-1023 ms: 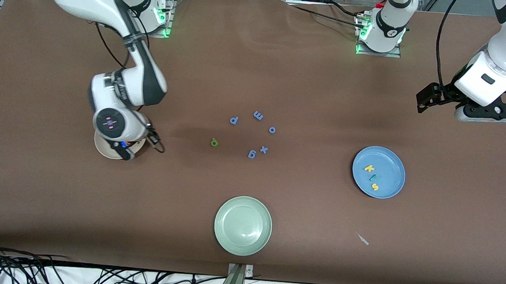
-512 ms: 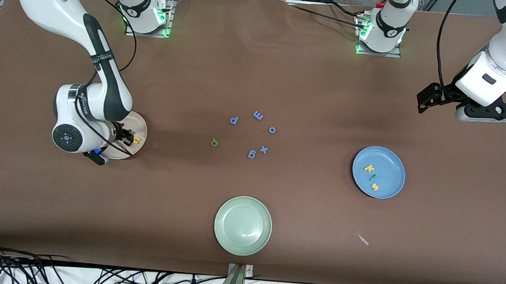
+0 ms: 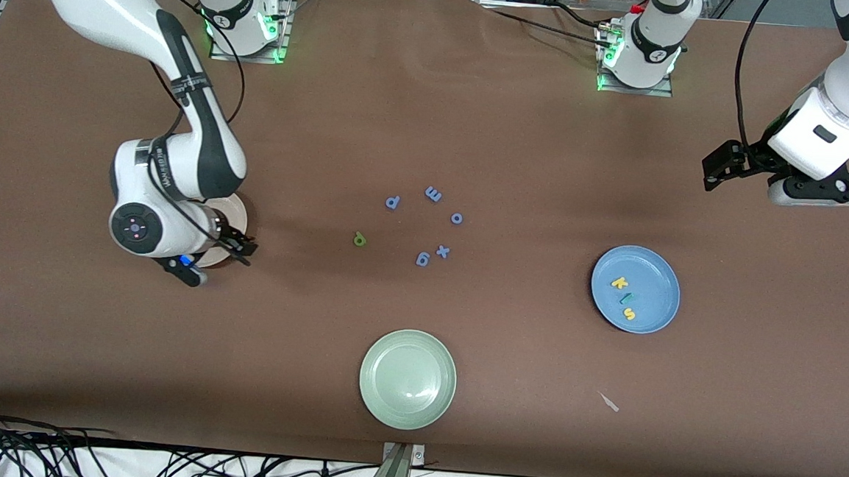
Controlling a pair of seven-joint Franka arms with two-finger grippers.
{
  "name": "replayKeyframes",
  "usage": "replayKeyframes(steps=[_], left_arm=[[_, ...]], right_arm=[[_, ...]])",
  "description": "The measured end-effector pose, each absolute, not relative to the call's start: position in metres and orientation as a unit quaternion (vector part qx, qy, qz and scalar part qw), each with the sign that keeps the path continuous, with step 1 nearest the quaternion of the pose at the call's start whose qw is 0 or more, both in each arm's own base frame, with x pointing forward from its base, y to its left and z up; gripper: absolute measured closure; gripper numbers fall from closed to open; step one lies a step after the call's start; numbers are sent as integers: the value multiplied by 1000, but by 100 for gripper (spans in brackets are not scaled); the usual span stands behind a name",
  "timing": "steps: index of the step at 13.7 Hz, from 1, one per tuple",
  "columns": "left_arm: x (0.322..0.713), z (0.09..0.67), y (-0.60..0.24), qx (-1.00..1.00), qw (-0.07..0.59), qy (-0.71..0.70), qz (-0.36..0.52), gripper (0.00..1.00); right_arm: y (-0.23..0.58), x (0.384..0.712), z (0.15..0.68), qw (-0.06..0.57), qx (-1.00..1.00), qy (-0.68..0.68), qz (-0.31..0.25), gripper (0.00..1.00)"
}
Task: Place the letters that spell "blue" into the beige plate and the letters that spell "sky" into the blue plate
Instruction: 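Grasp the green g letter with the right gripper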
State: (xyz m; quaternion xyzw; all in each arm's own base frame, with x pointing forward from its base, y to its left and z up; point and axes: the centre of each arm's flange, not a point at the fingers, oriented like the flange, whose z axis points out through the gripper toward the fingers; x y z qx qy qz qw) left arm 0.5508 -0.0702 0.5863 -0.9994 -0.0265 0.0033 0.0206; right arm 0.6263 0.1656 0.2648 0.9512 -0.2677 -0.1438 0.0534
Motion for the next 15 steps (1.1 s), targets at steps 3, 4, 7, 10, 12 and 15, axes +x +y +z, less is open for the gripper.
replayKeyframes(steps=[3,4,7,10,12,15], left_arm=[[551,585,-70,-999,21,-26,4,0],[551,585,-71,-999,21,-26,5,0],[552,584,-75,-1000,20,-22,5,0],[552,585,-75,-1000,20,-22,4,0],[552,585,-74,-1000,20,-23,4,0],[552,585,-73,-1000,20,-24,4,0]], right_arm=[[222,623,274,8,960,-252,-124,0],[239,622,273,-2,963,-244,-112,0],[287,615,257,-27,973,-218,-76,0],[323,602,232,-32,978,-194,-66,0],[339,593,213,-31,980,-184,-67,0],[349,585,195,-28,981,-176,-71,0]])
